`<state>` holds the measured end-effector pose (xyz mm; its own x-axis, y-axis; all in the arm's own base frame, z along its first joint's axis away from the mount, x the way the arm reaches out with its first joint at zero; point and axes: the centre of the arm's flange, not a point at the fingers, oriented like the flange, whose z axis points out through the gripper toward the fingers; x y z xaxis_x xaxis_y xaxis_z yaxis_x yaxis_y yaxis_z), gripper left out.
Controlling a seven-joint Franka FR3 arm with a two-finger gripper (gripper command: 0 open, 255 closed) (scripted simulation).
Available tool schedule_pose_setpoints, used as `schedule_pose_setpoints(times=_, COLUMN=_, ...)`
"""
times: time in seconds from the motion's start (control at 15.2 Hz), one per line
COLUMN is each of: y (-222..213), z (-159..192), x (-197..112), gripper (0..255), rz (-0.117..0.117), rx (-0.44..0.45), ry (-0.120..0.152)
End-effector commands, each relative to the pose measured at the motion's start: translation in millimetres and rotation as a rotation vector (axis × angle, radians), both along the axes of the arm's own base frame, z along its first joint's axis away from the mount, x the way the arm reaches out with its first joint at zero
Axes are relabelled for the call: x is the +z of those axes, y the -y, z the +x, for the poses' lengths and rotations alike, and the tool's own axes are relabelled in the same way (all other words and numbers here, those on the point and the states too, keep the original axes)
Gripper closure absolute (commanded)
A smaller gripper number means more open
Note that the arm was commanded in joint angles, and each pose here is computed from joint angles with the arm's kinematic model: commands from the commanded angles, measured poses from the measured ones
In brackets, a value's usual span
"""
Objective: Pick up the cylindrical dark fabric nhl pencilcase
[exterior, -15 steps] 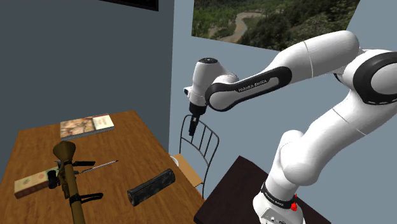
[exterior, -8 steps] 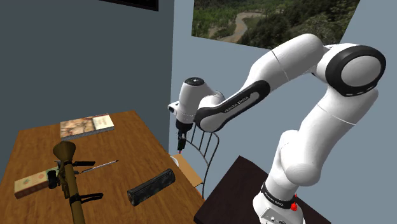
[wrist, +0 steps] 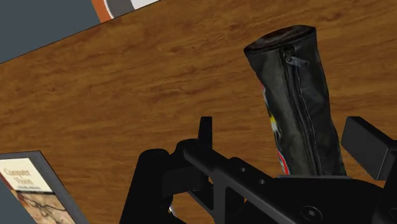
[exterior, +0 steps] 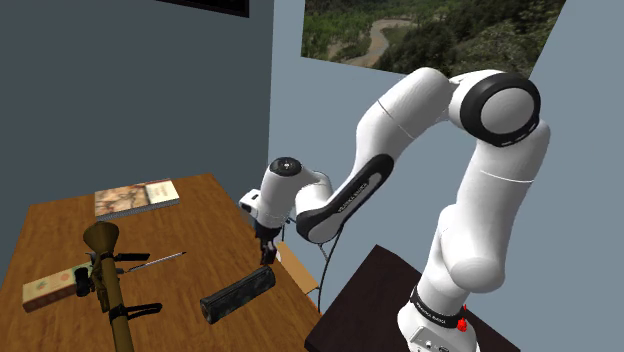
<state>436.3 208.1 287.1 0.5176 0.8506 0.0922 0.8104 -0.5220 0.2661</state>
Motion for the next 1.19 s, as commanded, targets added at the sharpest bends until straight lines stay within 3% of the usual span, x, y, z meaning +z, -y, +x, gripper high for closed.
schedule_pose_setpoints(times=0.0, y=-16.8, z=-0.3, x=-21.7, gripper=0, rz=-0.009, rx=0.074, ry=0.011)
schedule_pose_setpoints(times=0.4, y=-63.7, z=-4.9, x=-81.5, gripper=0, rz=-0.04, rx=0.277, ry=0.041)
schedule_pose_setpoints(times=1.06, y=-63.7, z=-4.9, x=-121.5, gripper=0, rz=-0.04, rx=0.277, ry=0.041)
schedule_pose_setpoints(times=1.12, y=-63.5, z=-5.0, x=-121.7, gripper=255, rz=-0.04, rx=0.277, ry=0.041)
